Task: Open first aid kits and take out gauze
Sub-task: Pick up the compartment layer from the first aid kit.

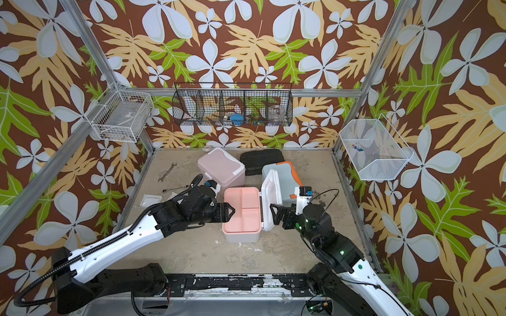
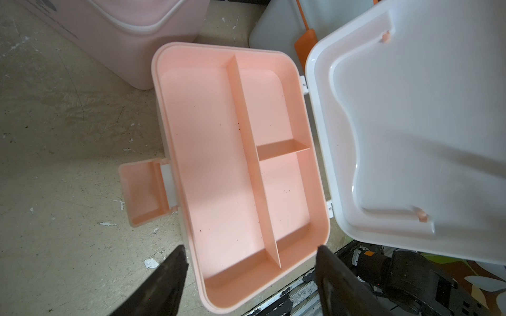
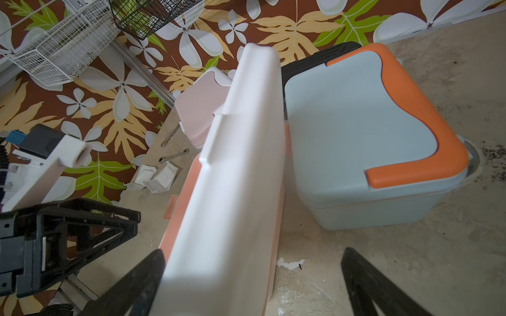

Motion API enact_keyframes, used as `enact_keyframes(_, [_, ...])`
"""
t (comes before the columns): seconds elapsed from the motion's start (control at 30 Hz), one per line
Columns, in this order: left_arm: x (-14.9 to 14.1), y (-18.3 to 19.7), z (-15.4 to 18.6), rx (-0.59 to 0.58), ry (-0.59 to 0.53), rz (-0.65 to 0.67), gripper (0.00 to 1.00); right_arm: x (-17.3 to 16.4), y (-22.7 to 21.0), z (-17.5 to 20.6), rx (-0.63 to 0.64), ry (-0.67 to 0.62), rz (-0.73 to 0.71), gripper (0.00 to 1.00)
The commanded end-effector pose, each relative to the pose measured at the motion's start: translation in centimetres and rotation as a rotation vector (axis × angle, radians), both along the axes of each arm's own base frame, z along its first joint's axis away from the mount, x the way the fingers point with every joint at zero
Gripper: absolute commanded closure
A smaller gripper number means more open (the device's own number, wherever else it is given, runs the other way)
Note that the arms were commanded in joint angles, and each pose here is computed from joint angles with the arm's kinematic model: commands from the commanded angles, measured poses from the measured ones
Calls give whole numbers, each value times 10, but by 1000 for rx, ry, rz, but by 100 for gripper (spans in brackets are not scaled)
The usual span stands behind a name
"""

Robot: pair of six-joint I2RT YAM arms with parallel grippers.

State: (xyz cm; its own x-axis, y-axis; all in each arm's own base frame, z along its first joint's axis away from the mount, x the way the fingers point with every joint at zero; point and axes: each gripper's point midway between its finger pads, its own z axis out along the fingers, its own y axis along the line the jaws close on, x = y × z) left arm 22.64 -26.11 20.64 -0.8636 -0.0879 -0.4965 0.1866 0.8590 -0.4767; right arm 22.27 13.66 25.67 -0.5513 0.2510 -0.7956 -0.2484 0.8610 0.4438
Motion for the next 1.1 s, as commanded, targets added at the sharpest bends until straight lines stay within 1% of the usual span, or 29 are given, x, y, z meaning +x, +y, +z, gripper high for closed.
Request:
enact_keyframes(0.0, [3, -7, 1, -21, 12, 3, 29, 4, 3, 8, 22, -11, -6, 0])
enact_keyframes(0.17, [7, -11, -4, 6, 24, 9, 33, 10, 7, 5, 7, 11, -7, 0])
enact_keyframes(0.4, [6, -16, -18, 123, 32, 3, 39, 16, -2, -3, -44, 38, -65, 0])
enact_keyframes(0.57, [2, -22, -29, 170, 38, -13, 45, 16, -2, -6, -45, 50, -66, 0])
enact_keyframes(0.73, [-3, -37, -33, 177, 38, -40, 46, 15, -2, -11, -39, 65, -68, 0])
enact_keyframes(0.87, [-7, -51, -38, 208, 31, -69, 47, 14, -2, -12, -29, 72, -74, 0])
enact_keyframes(0.97, [-8, -55, -48, 258, 34, -76, 47, 13, -2, -10, -23, 72, -75, 0])
enact_keyframes(1.07, [-5, -52, -57, 320, 27, -66, 49, 13, -3, -8, -20, 71, -76, 0])
